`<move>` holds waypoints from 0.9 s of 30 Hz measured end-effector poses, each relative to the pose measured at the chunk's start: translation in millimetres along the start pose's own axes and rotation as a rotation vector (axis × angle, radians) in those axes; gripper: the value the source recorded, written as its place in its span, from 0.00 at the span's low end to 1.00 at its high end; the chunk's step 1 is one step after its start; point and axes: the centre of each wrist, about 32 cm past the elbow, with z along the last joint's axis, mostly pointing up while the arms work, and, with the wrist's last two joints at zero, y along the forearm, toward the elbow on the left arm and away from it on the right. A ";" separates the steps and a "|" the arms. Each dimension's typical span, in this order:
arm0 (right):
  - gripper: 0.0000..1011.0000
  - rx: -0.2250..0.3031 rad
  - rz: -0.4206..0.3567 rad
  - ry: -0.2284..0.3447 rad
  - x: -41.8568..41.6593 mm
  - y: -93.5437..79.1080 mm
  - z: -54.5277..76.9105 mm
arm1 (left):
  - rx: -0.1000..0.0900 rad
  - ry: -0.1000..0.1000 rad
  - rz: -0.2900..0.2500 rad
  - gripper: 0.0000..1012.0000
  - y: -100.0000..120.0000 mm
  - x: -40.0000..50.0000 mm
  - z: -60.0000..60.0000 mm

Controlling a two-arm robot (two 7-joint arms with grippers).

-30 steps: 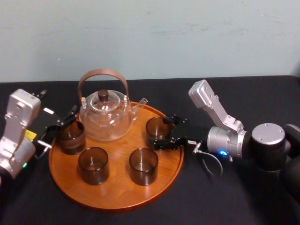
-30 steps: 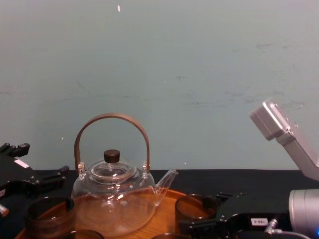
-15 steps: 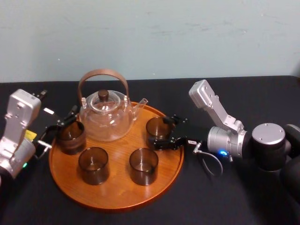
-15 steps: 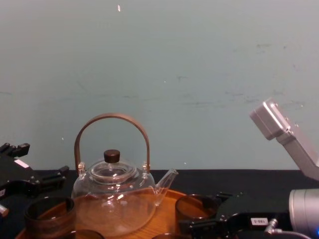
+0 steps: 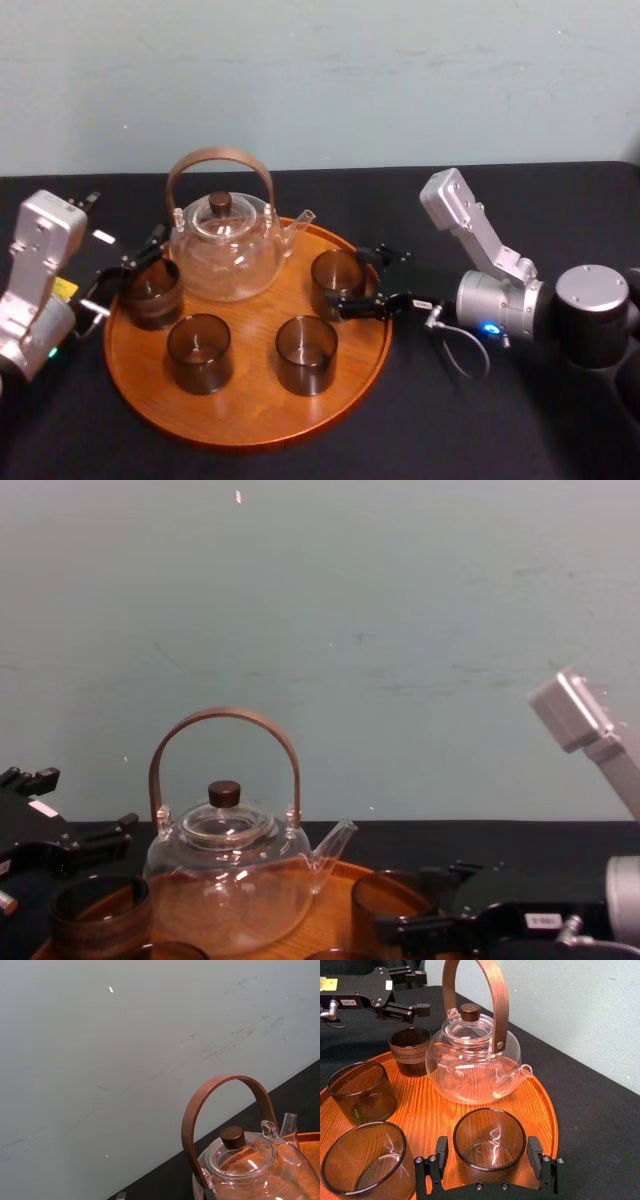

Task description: Pick up the glass from the table and place it on the tray.

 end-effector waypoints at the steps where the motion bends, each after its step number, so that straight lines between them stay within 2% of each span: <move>1: 0.99 0.000 -0.001 0.001 -0.2 -1.7 -0.3 | 0.000 0.000 0.000 0.99 0.0 0.0 0.0; 17: 0.99 0.022 -0.055 0.014 -5.7 -44.7 -1.4 | 0.000 0.000 0.000 0.99 0.0 0.0 0.0; 27: 0.99 0.043 -0.083 -0.002 -9.8 -72.7 -0.1 | 0.000 0.000 0.000 0.99 0.0 0.0 0.0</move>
